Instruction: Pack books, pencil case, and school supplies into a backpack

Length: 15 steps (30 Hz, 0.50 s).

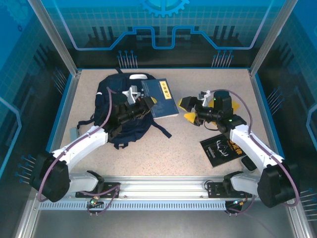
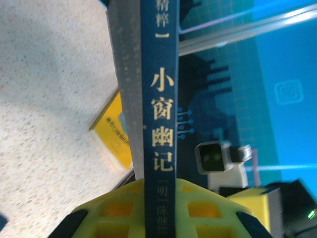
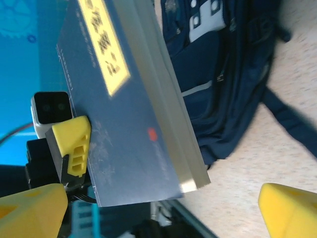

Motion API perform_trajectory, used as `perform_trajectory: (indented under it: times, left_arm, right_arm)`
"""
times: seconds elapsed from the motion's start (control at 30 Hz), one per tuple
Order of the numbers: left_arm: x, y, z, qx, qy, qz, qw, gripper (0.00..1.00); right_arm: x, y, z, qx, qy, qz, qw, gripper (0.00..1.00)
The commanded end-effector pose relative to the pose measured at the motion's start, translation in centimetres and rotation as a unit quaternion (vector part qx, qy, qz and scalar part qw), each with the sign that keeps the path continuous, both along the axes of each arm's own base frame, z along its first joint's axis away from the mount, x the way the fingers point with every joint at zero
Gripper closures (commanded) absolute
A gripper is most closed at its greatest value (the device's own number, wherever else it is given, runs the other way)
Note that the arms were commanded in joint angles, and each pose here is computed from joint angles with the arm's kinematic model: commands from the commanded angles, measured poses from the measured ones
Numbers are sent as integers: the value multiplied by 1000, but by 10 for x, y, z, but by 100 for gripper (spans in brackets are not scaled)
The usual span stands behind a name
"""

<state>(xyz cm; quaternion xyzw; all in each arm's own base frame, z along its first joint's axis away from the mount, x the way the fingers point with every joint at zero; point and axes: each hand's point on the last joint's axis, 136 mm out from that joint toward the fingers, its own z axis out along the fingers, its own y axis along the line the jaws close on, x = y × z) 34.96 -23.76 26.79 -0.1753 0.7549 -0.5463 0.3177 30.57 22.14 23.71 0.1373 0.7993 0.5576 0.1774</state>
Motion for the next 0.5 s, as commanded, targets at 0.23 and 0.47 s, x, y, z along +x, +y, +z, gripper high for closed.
perform_trajectory:
  times: [0.23, 0.47]
  left_arm:
    - [11, 10, 62, -109, -34, 43, 993, 95]
    - [8, 15, 58, -122, -24, 55, 991, 96]
  right_arm:
    - [22, 52, 51, 148, -15, -32, 988, 2]
    - [28, 48, 51, 169, -12, -77, 983, 24]
